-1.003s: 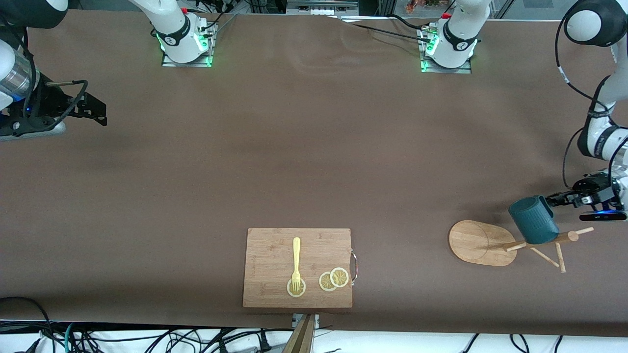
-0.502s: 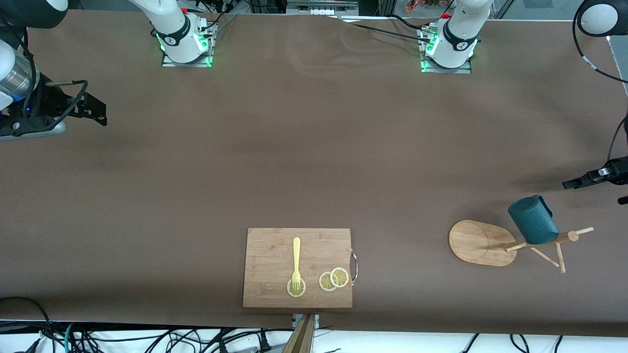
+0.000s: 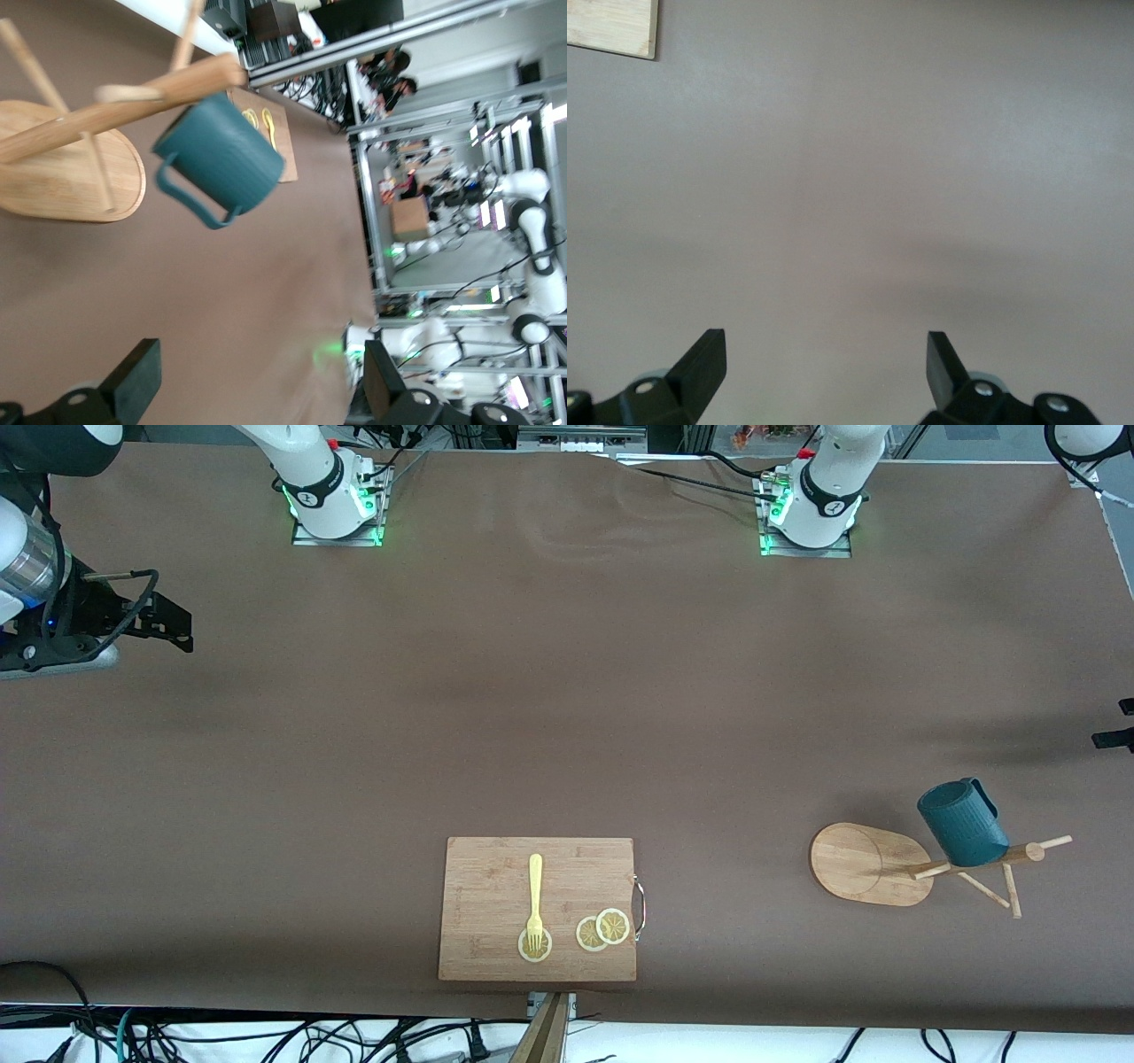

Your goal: Pass cup and hang on rack

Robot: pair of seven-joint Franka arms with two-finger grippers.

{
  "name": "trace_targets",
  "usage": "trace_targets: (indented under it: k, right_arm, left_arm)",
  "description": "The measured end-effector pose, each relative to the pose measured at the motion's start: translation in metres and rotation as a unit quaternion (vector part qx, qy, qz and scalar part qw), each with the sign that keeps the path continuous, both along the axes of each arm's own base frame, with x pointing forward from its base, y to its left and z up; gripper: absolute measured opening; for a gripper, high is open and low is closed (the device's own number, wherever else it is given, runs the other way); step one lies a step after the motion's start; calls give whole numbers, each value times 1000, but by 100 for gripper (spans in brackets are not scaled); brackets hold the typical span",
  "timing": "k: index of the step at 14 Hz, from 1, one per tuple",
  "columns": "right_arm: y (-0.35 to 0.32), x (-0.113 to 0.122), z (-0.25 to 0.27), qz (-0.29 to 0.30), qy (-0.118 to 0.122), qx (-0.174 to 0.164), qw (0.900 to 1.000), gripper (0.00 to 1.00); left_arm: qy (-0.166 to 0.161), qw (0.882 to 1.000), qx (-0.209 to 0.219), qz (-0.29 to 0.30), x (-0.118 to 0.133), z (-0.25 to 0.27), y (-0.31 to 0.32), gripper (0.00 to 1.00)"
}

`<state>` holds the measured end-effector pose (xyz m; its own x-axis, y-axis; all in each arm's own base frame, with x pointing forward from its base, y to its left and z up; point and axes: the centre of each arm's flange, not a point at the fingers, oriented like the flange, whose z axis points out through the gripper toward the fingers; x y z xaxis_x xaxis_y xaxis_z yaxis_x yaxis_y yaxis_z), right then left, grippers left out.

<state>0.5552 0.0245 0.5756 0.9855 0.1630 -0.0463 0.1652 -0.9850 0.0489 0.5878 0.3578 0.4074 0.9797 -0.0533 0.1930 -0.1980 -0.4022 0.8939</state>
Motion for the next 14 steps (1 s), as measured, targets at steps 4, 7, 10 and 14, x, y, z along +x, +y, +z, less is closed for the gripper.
trace_targets:
  k: [4,7,10,14]
  right_arm:
    - [0,0,0,0,0,0,1000,100]
    - [0,0,0,0,0,0,1000,100]
    - [0,0,0,0,0,0,1000,100]
    - [0,0,0,0,0,0,1000,100]
  left_arm:
    - [-22,995,79,-61,17,76,-66,100]
    - [-29,979,165,-112,20,145,-137,100]
    - [-20,952,280,-124,2,222,-215,100]
    - [12,895,438,-81,-51,291,-336,100]
